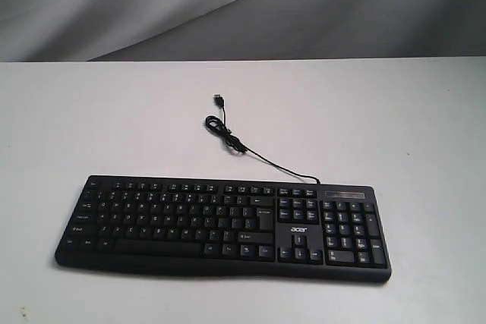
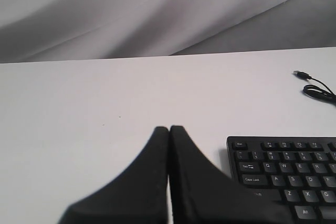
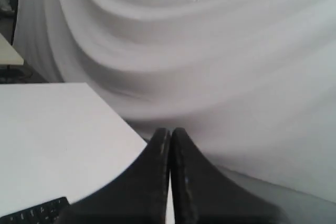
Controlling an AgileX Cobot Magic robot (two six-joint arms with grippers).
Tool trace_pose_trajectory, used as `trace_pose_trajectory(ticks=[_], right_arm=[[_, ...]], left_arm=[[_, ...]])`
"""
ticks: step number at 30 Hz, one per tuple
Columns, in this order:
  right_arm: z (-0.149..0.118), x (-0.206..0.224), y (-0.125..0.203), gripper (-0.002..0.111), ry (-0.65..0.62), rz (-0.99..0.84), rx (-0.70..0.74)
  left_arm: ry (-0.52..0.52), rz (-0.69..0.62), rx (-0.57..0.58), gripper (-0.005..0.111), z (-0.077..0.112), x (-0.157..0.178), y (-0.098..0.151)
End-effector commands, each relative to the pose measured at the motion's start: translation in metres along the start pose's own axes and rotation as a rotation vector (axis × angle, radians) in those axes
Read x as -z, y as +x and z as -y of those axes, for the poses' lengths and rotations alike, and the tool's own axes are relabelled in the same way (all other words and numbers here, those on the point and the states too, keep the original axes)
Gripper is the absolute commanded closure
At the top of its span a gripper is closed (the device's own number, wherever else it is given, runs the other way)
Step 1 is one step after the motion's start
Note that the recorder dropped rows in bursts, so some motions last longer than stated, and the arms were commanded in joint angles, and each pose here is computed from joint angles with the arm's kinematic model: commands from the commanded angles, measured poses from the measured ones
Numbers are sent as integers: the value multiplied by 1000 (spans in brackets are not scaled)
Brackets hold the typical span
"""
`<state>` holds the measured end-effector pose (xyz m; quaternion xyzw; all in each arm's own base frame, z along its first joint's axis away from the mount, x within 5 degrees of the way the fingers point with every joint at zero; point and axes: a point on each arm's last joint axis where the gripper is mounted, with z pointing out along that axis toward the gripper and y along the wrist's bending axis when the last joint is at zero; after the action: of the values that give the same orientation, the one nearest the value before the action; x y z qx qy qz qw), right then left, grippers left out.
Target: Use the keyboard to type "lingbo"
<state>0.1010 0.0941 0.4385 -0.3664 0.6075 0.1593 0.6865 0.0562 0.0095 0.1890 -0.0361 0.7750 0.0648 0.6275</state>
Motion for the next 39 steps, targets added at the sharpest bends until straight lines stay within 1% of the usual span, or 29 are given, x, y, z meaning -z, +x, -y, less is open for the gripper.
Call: trace_pose_trajectory(ticks=[1,3,5,6,7,8,9,10,11,12,15,18,21,22,25,28,35,36,38,39], right_arm=[[4,35,-9,108,54,69,-64],[8,47,-7,108,108,75,-133],[12,61,0,108,209,79,-198],[13,75,11,108,325,75,-225],[13,80,18,108,381,63,-225],[9,92,31,108,485,52,-216],[6,98,36,108,523,55,-209],[-1,108,49,108,607,48,-196],[-4,111,54,108,637,46,-191],[-11,118,67,108,703,41,-181],[-22,122,96,108,794,7,-177],[-28,120,121,108,814,-23,-190],[-31,117,141,108,807,-49,-228],[-31,114,152,108,807,-56,-262],[-31,110,166,108,810,-57,-325],[-32,107,179,108,806,-93,-345],[-41,98,245,108,794,-243,-418],[-42,98,248,108,794,-248,-428],[-46,98,254,108,774,-326,-464],[-46,98,255,108,774,-328,-465]], left_arm=[[1,-5,6,106,0,-1,1],[1,-5,6,106,0,-1,1],[1,-5,6,106,0,-1,1],[1,-5,6,106,0,-1,1],[1,-5,6,106,0,-1,1],[1,-5,6,106,0,-1,1],[1,-5,6,106,0,-1,1],[1,-5,6,106,0,-1,1],[1,-5,6,106,0,-1,1],[1,-5,6,106,0,-1,1],[1,-5,6,106,0,-1,1],[1,-5,6,106,0,-1,1],[1,-5,6,106,0,-1,1],[1,-5,6,106,0,-1,1],[1,-5,6,106,0,-1,1],[1,-5,6,106,0,-1,1],[1,-5,6,106,0,-1,1],[1,-5,6,106,0,-1,1],[1,-5,6,106,0,-1,1],[1,-5,6,106,0,-1,1]])
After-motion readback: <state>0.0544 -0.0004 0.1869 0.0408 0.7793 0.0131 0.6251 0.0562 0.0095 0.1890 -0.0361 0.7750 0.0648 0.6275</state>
